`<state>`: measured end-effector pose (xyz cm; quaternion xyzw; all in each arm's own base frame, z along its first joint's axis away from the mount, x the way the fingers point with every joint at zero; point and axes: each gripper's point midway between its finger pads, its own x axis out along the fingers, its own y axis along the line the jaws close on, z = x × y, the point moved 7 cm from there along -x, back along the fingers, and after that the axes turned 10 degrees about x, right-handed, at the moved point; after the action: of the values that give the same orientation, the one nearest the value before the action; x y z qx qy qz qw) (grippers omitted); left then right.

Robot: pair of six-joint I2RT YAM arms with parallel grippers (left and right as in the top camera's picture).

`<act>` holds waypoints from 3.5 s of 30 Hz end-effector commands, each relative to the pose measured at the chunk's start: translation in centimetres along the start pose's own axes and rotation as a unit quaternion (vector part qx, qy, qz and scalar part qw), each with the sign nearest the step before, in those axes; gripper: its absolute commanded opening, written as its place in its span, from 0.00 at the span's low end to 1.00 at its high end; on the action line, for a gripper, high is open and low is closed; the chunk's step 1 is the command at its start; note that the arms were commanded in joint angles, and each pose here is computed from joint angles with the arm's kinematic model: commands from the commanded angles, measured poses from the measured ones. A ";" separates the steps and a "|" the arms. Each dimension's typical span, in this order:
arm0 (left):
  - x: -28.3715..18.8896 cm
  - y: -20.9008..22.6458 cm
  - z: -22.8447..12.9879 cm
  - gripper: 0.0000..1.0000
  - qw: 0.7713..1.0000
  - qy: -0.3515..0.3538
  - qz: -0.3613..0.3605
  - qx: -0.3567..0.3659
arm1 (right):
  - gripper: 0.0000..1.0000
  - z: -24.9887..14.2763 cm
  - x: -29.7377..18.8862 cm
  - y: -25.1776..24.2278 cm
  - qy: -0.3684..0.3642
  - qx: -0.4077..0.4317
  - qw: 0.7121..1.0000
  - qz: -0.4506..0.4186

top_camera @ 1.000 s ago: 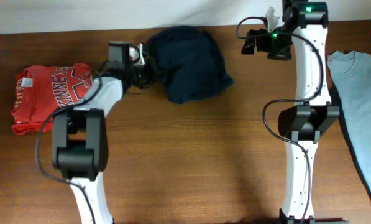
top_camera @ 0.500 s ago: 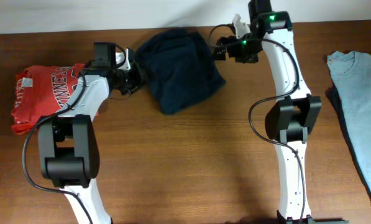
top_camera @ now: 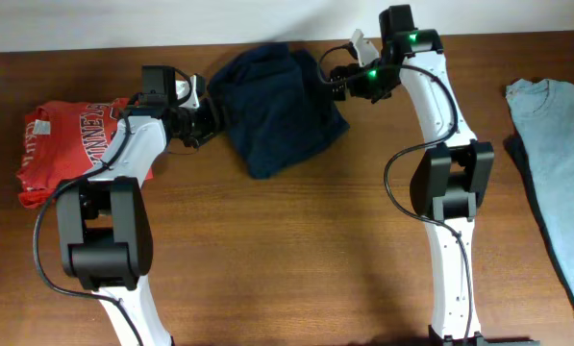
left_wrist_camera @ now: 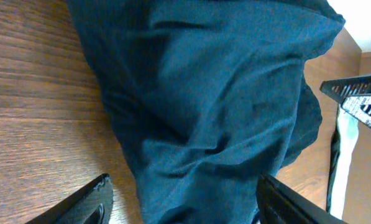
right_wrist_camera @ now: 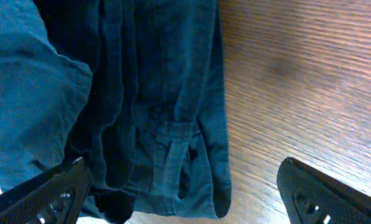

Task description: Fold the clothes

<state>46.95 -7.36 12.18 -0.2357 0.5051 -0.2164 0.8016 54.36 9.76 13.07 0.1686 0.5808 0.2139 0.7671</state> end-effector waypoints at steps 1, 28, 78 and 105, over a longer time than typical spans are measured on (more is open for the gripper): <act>-1.1 -1.2 0.6 0.73 1.000 -0.015 -0.003 0.023 | 0.99 -0.4 0.0 0.6 0.004 -0.013 1.000 0.020; -4.0 -3.8 2.3 0.73 0.994 -0.065 -0.013 0.092 | 0.95 -6.5 7.4 8.7 0.122 0.013 0.992 0.036; -7.5 -0.2 4.2 0.51 0.992 -0.119 0.041 0.031 | 0.85 -3.0 6.6 11.8 -0.012 -0.013 1.000 -0.025; -8.3 1.6 3.3 0.51 0.994 -0.096 0.056 -0.001 | 0.04 -3.9 9.8 12.9 -0.018 0.029 0.998 -0.045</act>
<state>47.13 -0.91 16.45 -0.2331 0.4559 -0.1385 0.8477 51.44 25.96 11.41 0.1720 0.5717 0.1682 0.7844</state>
